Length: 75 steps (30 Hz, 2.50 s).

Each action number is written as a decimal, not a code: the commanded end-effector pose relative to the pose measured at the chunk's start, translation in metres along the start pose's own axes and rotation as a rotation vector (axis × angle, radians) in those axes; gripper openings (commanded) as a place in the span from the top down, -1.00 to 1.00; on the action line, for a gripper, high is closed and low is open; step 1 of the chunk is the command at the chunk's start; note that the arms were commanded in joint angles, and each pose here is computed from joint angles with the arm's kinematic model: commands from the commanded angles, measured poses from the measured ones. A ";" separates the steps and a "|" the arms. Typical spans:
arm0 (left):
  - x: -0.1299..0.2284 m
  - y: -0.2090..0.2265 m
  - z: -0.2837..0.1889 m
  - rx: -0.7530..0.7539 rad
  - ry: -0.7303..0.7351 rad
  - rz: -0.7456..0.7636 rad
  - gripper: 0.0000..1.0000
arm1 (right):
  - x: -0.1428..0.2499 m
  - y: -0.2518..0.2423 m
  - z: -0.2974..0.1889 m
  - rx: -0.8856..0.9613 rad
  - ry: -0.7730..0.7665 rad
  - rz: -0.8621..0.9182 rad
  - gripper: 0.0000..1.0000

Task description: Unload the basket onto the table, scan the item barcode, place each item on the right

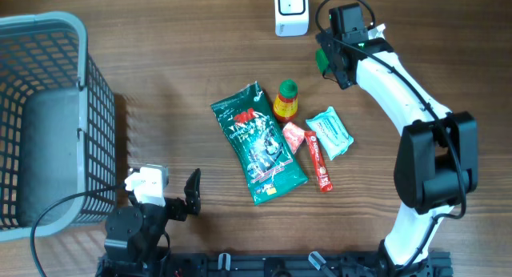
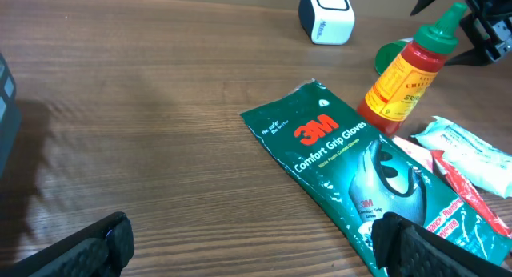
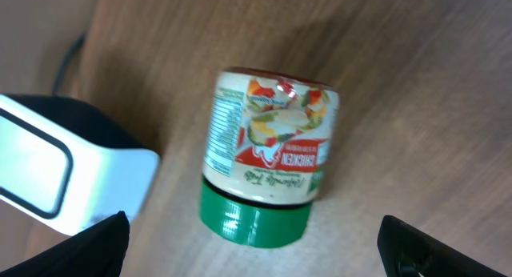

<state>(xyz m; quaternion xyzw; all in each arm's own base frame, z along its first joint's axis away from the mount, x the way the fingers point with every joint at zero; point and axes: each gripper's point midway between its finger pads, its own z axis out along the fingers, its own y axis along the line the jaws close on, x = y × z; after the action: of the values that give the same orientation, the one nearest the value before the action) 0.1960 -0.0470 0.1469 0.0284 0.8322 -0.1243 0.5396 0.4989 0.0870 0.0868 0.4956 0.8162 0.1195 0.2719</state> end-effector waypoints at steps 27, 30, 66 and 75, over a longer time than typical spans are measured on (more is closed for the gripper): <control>-0.001 -0.003 0.000 0.018 -0.005 0.021 -1.00 | 0.030 -0.029 -0.099 -0.357 0.726 -0.511 -0.28; -0.001 -0.003 -0.001 0.018 -0.006 0.021 -1.00 | 0.041 -0.047 -0.137 -0.519 0.938 -0.513 -0.33; -0.001 -0.003 0.000 0.018 -0.005 0.021 -1.00 | 0.052 -0.050 -0.200 -0.172 1.395 0.434 -0.36; -0.001 -0.003 -0.001 0.018 -0.006 0.021 -1.00 | 0.052 -0.050 -0.200 -0.160 1.398 0.451 -0.36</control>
<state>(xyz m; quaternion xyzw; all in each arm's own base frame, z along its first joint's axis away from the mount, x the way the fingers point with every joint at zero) 0.1960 -0.0470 0.1469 0.0284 0.8322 -0.1243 0.5396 0.3292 0.1207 0.2022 0.4344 0.6866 0.5024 -0.2960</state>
